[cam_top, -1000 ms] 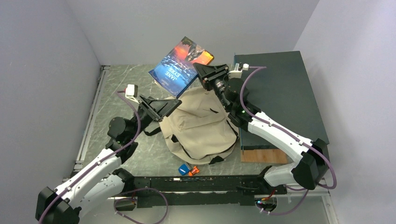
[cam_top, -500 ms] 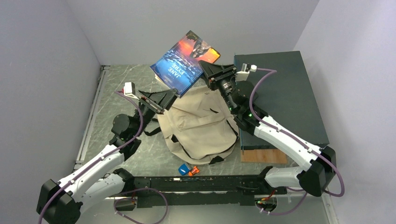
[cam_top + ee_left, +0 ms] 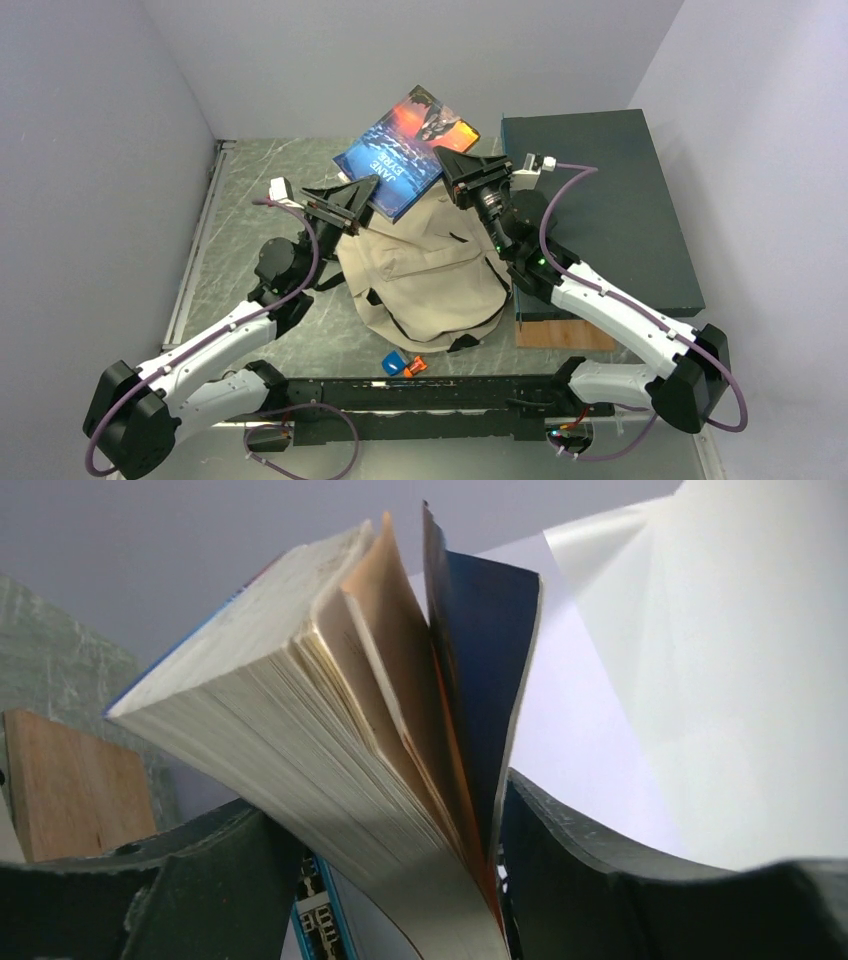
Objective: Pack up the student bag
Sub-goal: Pick up the book from the center of the board.
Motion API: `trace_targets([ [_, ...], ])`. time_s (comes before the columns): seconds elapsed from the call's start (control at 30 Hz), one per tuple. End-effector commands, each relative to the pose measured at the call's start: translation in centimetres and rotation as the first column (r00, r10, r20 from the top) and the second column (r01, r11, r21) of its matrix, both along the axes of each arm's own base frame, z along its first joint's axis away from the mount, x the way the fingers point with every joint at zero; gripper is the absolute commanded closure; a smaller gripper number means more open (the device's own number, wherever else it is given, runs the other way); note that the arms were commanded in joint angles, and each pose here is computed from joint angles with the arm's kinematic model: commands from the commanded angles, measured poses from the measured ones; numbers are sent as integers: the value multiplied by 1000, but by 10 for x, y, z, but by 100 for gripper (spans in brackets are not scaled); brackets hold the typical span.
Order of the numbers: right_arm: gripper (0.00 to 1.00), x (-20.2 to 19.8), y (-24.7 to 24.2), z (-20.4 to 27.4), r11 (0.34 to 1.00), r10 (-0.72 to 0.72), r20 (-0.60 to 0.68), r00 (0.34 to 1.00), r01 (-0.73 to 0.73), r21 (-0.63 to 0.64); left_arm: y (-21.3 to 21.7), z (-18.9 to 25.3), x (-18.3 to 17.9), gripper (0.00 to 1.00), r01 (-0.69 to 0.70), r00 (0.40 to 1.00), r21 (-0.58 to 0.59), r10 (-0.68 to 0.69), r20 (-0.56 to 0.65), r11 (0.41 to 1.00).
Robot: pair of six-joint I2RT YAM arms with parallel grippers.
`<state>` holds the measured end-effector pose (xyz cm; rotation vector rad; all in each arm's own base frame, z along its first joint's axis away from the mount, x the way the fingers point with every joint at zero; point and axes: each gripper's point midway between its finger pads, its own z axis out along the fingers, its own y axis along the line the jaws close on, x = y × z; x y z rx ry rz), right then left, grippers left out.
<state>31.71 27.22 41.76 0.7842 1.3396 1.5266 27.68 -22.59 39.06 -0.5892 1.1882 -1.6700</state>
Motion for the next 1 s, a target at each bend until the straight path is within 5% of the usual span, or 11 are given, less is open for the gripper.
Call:
trace_targets([
  [0.0,100,-32,-36,87,977,-68,181,981,30,210,21,22,5,32,-117,993,-88,114,-38,989],
  [0.2,100,-34,-32,78,981,-76,167,983,44,188,25,23,15,49,-156,987,-136,150,-55,978],
  [0.33,98,-36,-28,75,987,-62,173,983,35,158,26,29,13,73,-160,987,-154,163,7,975],
  [0.43,74,-42,-27,67,998,-46,201,978,38,45,33,23,6,99,-179,982,-144,186,36,973],
  [0.53,43,-56,-28,52,971,1,279,960,65,-229,45,3,0,100,-246,968,5,246,40,969],
  [0.63,23,-72,-25,24,837,135,320,938,65,-544,77,-11,-12,100,-380,925,209,375,64,901],
  [0.73,17,-90,-18,-2,650,325,332,885,46,-759,121,-6,-33,100,-517,849,430,507,148,740],
  [0.87,13,-123,-6,-46,340,608,233,759,16,-940,179,-18,-55,100,-547,755,671,641,138,500],
  [0.97,10,-146,4,-74,109,728,146,670,97,-989,204,-36,-70,100,-477,721,794,684,109,377],
])
